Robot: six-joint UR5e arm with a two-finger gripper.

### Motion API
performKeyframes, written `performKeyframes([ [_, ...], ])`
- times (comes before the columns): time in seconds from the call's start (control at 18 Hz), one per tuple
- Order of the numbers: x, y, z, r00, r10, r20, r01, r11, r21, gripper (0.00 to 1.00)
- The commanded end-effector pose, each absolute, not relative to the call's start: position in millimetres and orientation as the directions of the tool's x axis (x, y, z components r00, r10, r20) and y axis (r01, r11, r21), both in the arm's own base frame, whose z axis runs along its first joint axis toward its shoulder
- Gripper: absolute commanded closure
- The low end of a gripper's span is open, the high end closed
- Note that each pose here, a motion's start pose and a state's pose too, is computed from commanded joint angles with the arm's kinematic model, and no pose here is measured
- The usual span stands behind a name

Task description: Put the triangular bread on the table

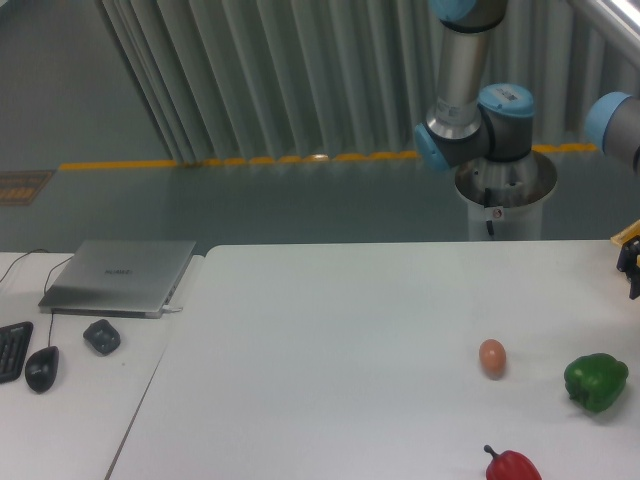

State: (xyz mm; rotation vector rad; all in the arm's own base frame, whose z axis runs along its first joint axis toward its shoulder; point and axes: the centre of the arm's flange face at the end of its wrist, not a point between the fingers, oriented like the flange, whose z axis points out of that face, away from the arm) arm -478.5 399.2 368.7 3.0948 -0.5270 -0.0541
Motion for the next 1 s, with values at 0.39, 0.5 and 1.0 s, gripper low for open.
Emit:
performKeyframes([
  [0.39, -488.7, 386.5, 368.1, 0.952, -0.305, -0.034, -0.305, -0.952, 0.007, 0.0],
  [0.5, -493.3, 380.3, 367.9, 0.959, -0.28, -0.033, -0.28, -0.96, 0.009, 0.0],
  [1.0, -517.8, 318.1, 377.7, 0.983, -0.175, -0.047, -0.177, -0.984, -0.024, 0.0],
])
